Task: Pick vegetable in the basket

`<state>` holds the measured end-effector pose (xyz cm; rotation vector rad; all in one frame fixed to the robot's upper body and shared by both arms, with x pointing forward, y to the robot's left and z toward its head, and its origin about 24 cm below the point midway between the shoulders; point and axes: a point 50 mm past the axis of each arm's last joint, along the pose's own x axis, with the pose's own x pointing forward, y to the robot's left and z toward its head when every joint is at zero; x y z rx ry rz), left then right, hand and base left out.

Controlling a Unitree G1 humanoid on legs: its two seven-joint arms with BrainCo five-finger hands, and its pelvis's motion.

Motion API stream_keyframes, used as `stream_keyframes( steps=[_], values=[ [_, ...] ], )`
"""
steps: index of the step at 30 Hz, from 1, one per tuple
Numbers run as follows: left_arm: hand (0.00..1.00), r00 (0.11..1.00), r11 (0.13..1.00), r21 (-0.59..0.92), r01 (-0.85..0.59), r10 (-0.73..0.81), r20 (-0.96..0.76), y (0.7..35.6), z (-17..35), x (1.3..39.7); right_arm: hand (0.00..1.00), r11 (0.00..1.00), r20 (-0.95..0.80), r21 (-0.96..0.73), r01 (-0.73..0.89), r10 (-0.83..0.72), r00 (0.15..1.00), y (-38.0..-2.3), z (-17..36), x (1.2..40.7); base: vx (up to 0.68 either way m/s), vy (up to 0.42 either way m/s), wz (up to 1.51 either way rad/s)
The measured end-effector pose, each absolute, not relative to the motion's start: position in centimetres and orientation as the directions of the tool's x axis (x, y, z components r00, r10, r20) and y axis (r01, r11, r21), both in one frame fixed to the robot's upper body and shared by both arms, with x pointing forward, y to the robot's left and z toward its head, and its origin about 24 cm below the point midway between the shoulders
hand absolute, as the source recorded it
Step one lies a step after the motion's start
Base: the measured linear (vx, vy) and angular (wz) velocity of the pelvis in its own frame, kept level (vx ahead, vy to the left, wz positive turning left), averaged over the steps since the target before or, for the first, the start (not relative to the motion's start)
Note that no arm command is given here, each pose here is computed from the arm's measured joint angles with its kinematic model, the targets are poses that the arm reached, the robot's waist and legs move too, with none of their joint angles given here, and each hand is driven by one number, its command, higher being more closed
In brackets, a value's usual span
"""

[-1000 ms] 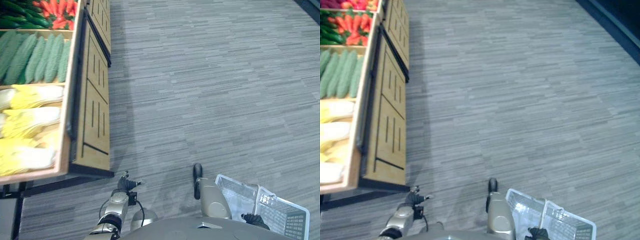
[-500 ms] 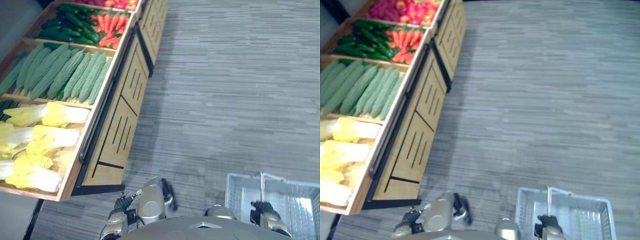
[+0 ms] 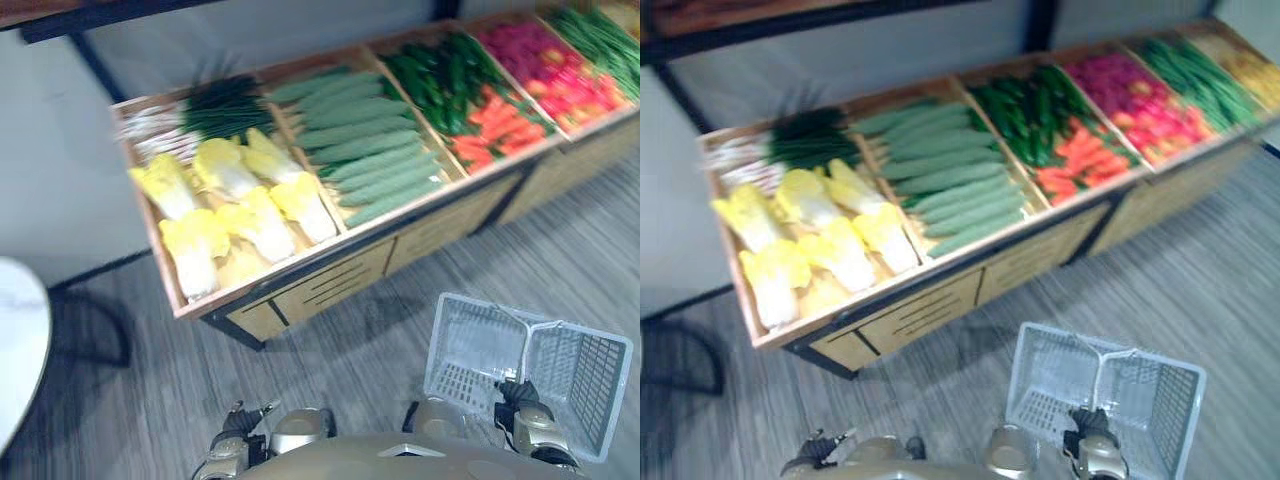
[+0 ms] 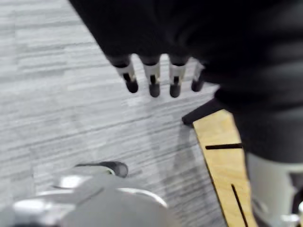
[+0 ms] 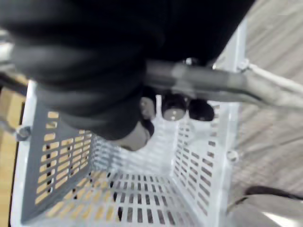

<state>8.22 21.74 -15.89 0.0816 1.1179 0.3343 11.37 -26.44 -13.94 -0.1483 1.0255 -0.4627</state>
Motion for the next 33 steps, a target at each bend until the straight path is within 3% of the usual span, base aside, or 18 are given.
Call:
stream_keyframes(
  steps=[2, 6, 9, 14, 19, 27, 33],
  values=[
    [0.00, 0.409, 0.937, 0.273, -0.217, 0.341, -0.846, 23.5, -15.4, 8.5, 1.00, 0.904, -0.806, -0.298, 0.307, -0.411, 0.426, -25.2, -14.4, 11.3, 0.18, -0.643, 2.09],
    [0.00, 0.402, 0.951, 0.227, -0.210, 0.295, -0.867, 21.4, -15.9, 8.4, 1.00, 0.870, -0.804, -0.295, 0.395, -0.449, 0.389, -26.6, -14.2, 11.0, 0.19, -0.369, 1.45],
    [0.00, 0.400, 0.943, 0.217, -0.254, 0.306, -0.864, 21.3, -15.9, 8.3, 1.00, 0.874, -0.831, -0.263, 0.410, -0.421, 0.365, -25.4, -14.8, 10.4, 0.17, -0.248, 0.99],
    [0.00, 0.411, 0.937, 0.200, -0.286, 0.309, -0.858, 21.1, -15.8, 9.1, 1.00, 0.869, -0.835, -0.266, 0.417, -0.423, 0.350, -25.3, -14.9, 9.7, 0.08, -0.036, 0.51],
    [0.00, 0.440, 0.908, 0.225, -0.353, 0.373, -0.817, 22.9, -14.9, 10.5, 1.00, 0.847, -0.840, -0.249, 0.470, -0.431, 0.331, -25.3, -15.0, 9.3, 0.01, 0.029, -0.17],
    [0.00, 0.732, 0.821, 0.246, -0.515, 0.570, -0.373, 28.9, -5.0, 21.1, 1.00, 0.856, -0.828, -0.232, 0.461, -0.423, 0.368, -24.0, -15.1, 9.1, -0.09, 0.013, -0.34],
    [0.00, 0.795, 0.758, 0.331, -0.562, 0.606, -0.039, 31.6, 2.9, 25.7, 1.00, 0.866, -0.824, -0.254, 0.431, -0.427, 0.372, -24.0, -15.1, 8.2, -0.13, 0.012, -0.31]
  ],
)
